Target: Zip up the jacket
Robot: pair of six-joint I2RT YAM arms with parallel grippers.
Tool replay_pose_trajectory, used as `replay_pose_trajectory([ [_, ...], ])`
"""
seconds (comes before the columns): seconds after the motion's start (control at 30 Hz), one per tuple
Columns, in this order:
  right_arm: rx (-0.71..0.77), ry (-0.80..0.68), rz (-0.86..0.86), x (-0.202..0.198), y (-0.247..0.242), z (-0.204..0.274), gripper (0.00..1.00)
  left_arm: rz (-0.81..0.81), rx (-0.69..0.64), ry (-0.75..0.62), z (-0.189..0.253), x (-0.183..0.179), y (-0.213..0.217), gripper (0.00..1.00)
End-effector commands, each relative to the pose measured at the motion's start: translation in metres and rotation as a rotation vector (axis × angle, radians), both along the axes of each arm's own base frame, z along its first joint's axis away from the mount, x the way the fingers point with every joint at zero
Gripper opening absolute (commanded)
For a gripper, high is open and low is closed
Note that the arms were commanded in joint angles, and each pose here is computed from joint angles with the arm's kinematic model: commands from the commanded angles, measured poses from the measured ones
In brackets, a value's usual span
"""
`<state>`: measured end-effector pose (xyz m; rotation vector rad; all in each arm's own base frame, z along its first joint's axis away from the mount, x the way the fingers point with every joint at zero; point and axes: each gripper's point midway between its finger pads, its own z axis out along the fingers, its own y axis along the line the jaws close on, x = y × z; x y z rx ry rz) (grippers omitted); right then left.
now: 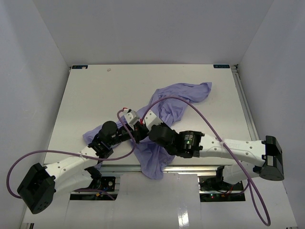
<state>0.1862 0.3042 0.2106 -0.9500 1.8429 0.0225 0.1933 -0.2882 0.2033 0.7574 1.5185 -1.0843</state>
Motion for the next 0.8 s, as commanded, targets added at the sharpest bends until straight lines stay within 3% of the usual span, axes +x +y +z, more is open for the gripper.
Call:
replay_pose_trajectory([
  [0.0, 0.242, -0.180, -0.072, 0.023, 0.000, 0.066, 0.08, -0.041, 0.121, 0.129, -0.044, -0.015, 0.005, 0.00],
  [0.77, 0.491, -0.284, 0.009, 0.020, 0.009, 0.111, 0.08, -0.037, 0.154, 0.172, -0.059, -0.011, 0.001, 0.00],
])
